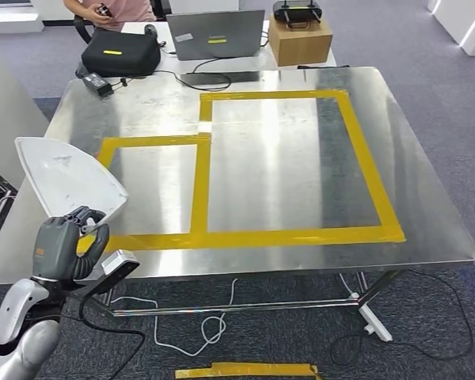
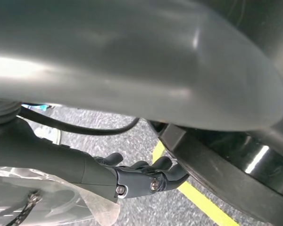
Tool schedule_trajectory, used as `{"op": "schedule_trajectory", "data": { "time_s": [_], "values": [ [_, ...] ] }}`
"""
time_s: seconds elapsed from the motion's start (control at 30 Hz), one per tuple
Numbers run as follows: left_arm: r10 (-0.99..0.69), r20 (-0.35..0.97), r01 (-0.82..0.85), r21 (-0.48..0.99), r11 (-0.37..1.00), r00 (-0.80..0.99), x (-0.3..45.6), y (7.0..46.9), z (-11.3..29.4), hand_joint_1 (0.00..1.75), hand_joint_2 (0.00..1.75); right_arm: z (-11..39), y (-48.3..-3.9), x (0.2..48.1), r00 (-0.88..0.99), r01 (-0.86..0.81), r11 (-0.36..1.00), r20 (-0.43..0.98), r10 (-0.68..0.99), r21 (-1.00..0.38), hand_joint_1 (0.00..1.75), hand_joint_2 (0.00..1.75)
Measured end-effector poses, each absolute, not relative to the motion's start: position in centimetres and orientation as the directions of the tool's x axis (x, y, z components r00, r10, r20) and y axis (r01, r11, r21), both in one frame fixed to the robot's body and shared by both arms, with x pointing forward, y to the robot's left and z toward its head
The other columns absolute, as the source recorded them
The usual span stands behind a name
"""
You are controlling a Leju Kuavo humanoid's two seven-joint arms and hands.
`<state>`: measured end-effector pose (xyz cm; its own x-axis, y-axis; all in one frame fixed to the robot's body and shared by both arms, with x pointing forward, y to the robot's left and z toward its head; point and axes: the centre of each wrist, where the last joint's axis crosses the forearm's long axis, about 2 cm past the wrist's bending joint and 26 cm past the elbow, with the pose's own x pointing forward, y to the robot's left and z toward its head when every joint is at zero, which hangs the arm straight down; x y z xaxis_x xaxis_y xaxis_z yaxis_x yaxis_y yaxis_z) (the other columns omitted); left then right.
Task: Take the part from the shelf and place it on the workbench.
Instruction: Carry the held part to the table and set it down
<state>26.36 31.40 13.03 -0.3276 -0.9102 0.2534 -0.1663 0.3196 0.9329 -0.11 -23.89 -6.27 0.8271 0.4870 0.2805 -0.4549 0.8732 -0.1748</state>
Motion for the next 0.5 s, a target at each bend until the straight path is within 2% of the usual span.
{"op": "schedule_trajectory", "data": {
  "time_s": [0.27,0.5],
  "values": [
    [-0.905,0.219,-0.15,0.945,0.289,-0.365,27.0,30.2,13.3,1.75,1.75,-6.3,-24.0,0.2,0.826,-0.446,0.878,0.3,0.478,-0.172,0.0,0.0],
    [-0.855,0.152,-0.109,0.966,0.235,-0.497,27.6,27.6,13.2,1.75,1.75,-6.4,-24.2,0.5,0.835,-0.43,0.891,0.311,0.455,-0.149,0.0,0.0]
  ]
}}
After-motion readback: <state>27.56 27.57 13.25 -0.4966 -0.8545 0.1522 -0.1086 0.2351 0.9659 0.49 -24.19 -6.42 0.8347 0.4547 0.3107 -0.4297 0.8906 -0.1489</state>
